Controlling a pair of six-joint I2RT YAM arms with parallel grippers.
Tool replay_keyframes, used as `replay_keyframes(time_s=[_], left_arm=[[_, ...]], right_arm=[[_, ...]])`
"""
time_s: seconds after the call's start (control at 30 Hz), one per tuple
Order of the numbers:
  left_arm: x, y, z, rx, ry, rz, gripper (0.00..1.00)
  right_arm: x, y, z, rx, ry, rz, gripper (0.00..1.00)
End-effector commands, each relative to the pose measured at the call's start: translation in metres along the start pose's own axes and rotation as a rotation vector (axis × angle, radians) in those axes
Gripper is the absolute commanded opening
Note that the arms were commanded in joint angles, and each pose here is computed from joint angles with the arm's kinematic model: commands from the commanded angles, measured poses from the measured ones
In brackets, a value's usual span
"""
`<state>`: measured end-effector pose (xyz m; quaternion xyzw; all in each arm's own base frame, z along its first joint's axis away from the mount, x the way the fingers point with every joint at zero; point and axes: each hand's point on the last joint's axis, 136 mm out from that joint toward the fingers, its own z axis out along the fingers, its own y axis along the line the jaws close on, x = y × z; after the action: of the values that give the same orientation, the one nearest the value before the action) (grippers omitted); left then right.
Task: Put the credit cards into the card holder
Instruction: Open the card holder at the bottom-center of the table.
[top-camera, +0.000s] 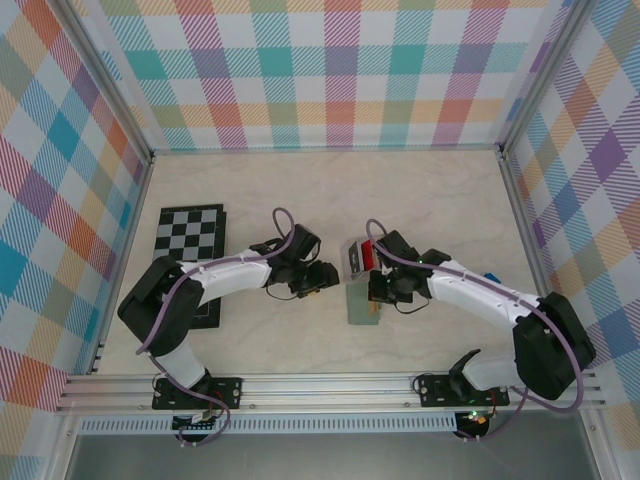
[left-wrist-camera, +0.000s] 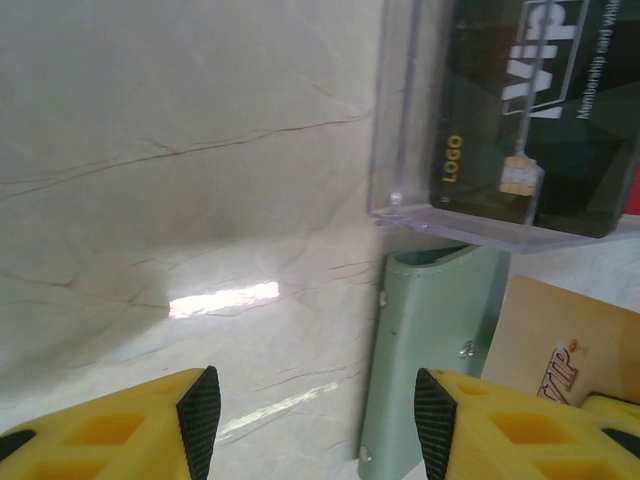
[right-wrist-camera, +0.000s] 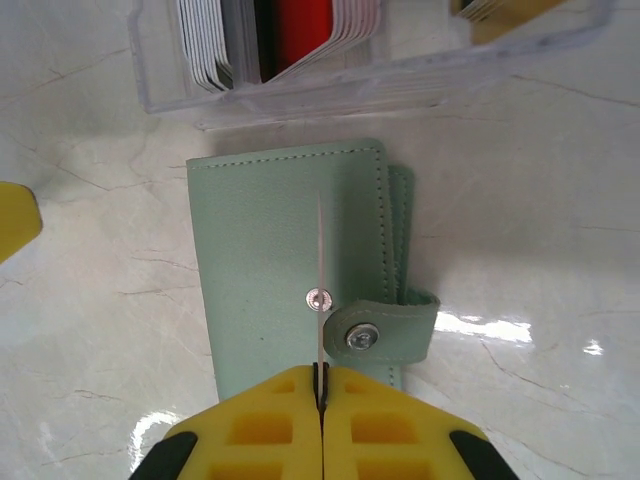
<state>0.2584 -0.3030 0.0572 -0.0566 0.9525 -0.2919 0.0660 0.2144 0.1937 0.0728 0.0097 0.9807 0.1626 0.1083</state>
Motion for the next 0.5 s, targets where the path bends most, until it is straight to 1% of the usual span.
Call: replay_keyframes(time_s=[0.0,0.03,0.23,0.37,0.47], left_arm=[[0.008,-0.017,0.003,0.01,0.027,0.064,0.56],[0.012,-0.013,0.004,-0.013,0.046,0.061,0.56],[0.02,-0.024,0.012,-0.018,0.077,0.1,0.57],[0.026,-0.029,0.02,-0.022,0.1,0.12,0.56],[0.03,-0.029,0.027,-0.027,0.118,0.128,0.55]], right_arm=[[0.005,-0.018,-0.008,0.069,0.007,0.021,0.06],[0.006,-0.023,-0.009,0.086,0.008,0.026,0.06],[0.01,-0.039,-0.008,0.13,0.019,0.041,0.06],[0.01,-0.037,-0.004,0.1,0.027,0.054,0.07],[0.009,-0.028,0.002,0.026,0.032,0.06,0.06]])
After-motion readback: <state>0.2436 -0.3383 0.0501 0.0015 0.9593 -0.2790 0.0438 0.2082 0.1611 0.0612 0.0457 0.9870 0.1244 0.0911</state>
